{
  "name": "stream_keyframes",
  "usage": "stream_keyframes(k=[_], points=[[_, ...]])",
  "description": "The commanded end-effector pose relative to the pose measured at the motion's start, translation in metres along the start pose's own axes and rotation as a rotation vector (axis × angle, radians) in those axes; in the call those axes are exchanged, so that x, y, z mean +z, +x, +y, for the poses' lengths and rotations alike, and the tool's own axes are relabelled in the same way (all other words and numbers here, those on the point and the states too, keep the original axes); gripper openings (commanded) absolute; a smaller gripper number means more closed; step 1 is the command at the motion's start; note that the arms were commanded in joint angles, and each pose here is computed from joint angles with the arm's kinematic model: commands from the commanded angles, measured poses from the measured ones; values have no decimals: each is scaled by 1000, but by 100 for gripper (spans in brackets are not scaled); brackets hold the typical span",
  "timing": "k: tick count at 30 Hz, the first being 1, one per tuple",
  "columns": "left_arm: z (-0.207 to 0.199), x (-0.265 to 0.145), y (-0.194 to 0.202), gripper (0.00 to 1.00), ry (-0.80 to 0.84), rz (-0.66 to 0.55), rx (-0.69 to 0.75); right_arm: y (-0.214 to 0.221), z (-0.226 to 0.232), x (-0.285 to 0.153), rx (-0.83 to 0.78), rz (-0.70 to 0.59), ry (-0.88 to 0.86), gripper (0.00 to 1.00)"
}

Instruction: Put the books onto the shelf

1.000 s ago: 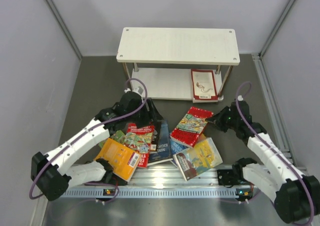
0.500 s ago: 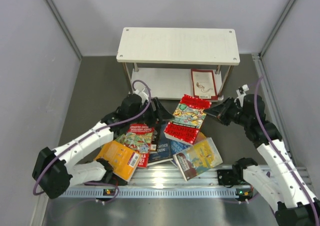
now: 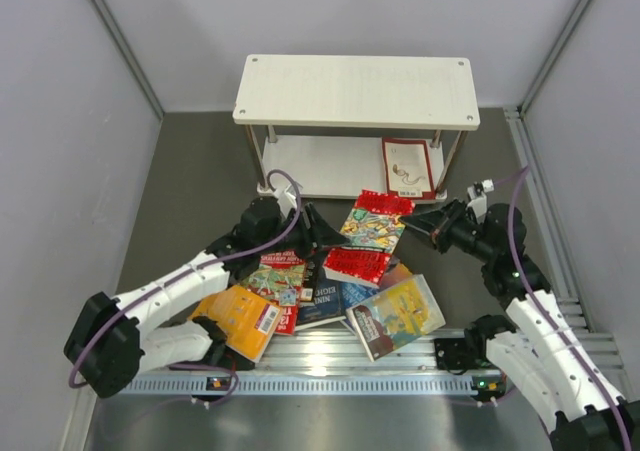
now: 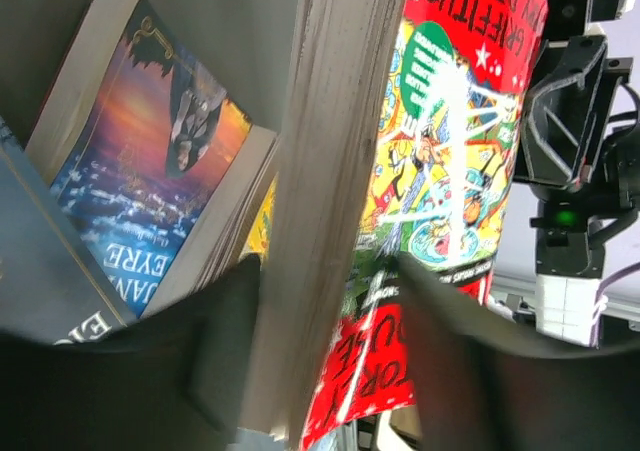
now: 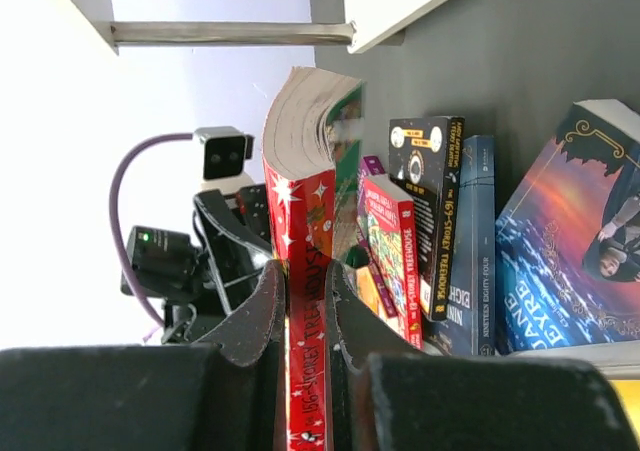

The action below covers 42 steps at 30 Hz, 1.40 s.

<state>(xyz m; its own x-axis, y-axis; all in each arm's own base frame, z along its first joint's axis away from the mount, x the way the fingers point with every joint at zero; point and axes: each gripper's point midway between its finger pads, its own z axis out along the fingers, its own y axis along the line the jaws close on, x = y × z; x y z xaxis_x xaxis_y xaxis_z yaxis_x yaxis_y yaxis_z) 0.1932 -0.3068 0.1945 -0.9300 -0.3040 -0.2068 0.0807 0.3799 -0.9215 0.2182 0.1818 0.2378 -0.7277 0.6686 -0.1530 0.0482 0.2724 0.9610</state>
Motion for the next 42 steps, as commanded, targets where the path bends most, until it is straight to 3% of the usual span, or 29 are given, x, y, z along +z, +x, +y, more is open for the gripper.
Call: stream_keyframes(k=[1,4,7,9,13,14,15,16,18,21,34,42], points=[[-27,-9,-1,53,109,-12,26,-6,53,-8,-17,-28,-207,0],[-31,-14,0,26,112,-17,32,-7,50,-9,-13,-42,-203,0],[-34,-17,-2,7,122,-29,35,-8,47,-9,-18,-53,-197,0],[-37,-17,-1,0,132,-27,28,-8,42,-10,-22,-64,-179,0],[-46,-13,-5,0,173,-30,28,-4,28,-11,-16,-51,-113,4],[-49,-12,-8,0,176,-39,46,-1,27,-12,-22,-37,-102,15],[-43,-10,-11,0,138,-53,41,-1,22,-11,-46,-29,-74,49],[-41,-10,-14,0,117,-66,48,0,27,-14,-67,-26,-66,62],[-44,-8,-23,0,104,-99,76,2,15,-15,-91,-6,11,82],[-50,-5,-37,0,104,-162,87,4,18,-22,-130,5,46,93],[-85,25,-94,0,161,-288,87,15,13,-51,-206,22,144,96],[-80,57,-126,0,195,-378,36,21,9,-59,-224,27,141,96]])
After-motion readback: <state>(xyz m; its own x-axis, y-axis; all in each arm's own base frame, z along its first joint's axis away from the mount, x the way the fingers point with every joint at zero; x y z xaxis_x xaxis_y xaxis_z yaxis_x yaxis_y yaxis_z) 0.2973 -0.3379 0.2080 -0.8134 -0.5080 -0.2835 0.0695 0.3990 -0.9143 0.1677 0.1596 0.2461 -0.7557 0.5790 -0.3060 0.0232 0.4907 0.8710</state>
